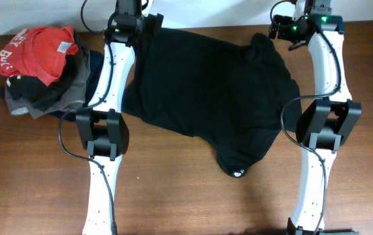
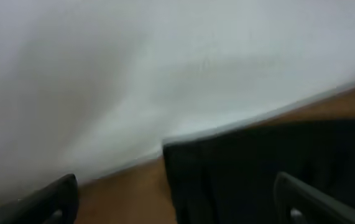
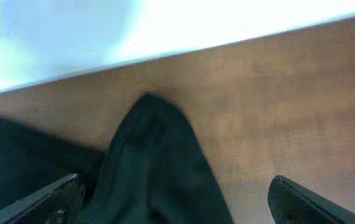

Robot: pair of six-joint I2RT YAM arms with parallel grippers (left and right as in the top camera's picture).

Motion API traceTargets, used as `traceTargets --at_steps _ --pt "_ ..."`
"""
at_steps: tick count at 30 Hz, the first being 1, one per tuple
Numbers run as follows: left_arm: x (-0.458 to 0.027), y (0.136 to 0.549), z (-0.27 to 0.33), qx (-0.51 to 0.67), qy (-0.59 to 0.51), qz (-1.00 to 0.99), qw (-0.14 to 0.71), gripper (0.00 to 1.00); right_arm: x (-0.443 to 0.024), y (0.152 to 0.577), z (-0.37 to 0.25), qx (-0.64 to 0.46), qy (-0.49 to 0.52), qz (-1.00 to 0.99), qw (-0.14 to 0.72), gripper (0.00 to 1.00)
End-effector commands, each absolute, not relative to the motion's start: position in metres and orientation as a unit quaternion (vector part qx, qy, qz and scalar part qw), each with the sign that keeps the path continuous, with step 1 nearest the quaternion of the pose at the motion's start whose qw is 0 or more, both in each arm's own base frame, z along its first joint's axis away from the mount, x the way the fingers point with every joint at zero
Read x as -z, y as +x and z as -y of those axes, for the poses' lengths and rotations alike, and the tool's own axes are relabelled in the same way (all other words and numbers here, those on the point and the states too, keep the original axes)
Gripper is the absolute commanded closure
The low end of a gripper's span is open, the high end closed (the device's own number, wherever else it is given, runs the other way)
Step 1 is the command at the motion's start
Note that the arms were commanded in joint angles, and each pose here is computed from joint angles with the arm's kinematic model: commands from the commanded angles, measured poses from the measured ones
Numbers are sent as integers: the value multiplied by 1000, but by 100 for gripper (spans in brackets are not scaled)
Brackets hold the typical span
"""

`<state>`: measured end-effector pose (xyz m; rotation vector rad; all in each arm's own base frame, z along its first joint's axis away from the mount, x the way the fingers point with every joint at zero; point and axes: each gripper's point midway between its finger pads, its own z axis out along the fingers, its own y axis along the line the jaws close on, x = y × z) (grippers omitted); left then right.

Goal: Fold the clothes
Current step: 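Lay the shirt flat on the table and release both grippers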

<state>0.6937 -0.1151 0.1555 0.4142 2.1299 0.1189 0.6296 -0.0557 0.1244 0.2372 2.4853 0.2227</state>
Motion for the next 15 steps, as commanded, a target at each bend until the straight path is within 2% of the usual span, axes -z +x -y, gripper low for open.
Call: traceTargets --at_steps 1,9,15 --pt "-228 669 109 -42 159 -863 477 1 -216 609 51 -93 90 -926 356 1" --pt "-280 571 109 -34 186 -904 383 1 -297 512 28 -111 66 -943 306 1" --pt "-297 518 98 -30 178 -925 334 1 -331 461 21 -114 73 -946 294 1"
